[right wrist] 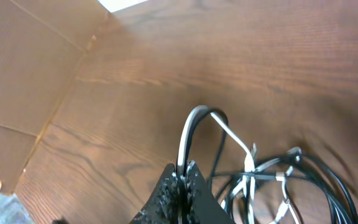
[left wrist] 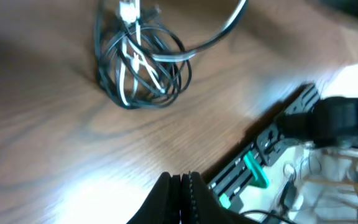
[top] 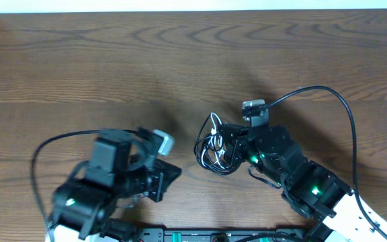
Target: Untangle cables
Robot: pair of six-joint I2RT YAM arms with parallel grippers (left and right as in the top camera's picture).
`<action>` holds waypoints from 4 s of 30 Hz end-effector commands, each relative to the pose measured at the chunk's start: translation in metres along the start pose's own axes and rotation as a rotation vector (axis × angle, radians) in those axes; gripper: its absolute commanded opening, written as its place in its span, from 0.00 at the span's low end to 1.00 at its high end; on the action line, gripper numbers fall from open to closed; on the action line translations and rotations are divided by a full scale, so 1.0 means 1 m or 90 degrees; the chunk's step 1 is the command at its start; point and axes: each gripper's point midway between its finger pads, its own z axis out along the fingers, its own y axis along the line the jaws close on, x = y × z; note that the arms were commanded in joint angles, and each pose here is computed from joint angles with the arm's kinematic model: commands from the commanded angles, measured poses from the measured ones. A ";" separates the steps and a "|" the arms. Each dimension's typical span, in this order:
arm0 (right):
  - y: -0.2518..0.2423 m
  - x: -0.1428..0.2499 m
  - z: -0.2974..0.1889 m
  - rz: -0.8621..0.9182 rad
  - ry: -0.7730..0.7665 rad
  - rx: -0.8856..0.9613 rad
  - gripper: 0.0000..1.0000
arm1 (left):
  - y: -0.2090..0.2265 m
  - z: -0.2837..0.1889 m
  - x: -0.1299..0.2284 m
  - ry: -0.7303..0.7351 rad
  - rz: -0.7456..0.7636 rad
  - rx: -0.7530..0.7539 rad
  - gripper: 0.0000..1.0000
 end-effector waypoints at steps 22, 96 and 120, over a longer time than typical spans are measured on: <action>-0.063 -0.004 -0.059 -0.024 0.001 0.199 0.29 | 0.003 0.083 -0.023 0.042 -0.016 0.039 0.68; 0.015 -0.131 -0.080 -0.143 -0.113 0.133 0.01 | -0.011 0.034 -0.038 -0.008 -0.052 -0.011 0.81; 0.003 -0.266 -0.321 -0.032 -0.665 0.316 0.01 | -0.016 0.041 -0.032 0.019 -0.038 0.003 0.81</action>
